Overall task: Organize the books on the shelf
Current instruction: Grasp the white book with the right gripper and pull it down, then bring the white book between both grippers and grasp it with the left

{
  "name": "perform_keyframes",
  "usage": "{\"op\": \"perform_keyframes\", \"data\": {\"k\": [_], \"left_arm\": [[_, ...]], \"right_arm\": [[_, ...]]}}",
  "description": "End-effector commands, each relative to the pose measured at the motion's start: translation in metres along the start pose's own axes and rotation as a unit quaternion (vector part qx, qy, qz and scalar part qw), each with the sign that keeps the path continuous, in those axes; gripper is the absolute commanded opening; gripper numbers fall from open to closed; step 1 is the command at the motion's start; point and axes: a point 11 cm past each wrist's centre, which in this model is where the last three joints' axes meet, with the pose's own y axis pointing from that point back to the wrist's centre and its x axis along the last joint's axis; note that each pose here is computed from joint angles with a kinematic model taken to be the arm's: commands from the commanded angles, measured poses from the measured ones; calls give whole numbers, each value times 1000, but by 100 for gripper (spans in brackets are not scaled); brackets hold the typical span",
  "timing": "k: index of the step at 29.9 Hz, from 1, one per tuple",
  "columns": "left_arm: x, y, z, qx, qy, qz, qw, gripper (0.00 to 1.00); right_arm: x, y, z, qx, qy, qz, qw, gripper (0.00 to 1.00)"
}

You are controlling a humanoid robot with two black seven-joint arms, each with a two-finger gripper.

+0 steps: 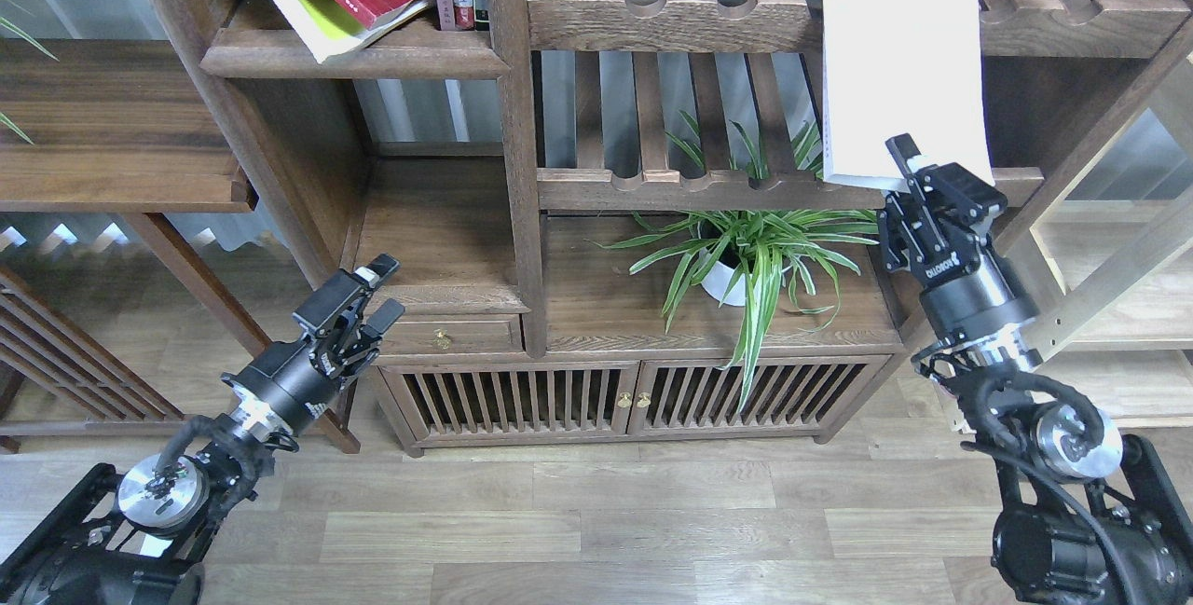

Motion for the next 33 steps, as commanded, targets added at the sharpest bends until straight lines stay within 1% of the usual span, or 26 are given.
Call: {"op": "perform_keyframes", "data": {"k": [1,9,13,18,22,26,29,33], "left_arm": [[2,-3,-8,12,1,2,1000,95],[3,-5,-16,25,1,4,1000,95],[3,-5,-18,28,1,5,1000,95],[6,-5,-34,50,6,8,999,95],[15,1,-56,72,19,18,997,95],[18,5,-78,99,25,21,995,94],[14,6,-84,103,28,12,994,94],[13,17,-104,122,40,9,992,94]], "right_arm": [[8,19,-1,10,1,3,1000,14],[27,66,1,36,-2,14,999,12],[39,91,14,32,-4,25,999,12],[61,117,43,9,-30,69,997,11],[74,136,63,-10,-48,102,994,11],[83,146,83,-37,-57,125,990,11],[89,150,103,-65,-63,139,986,11],[96,153,137,-113,-72,152,979,11]]}}
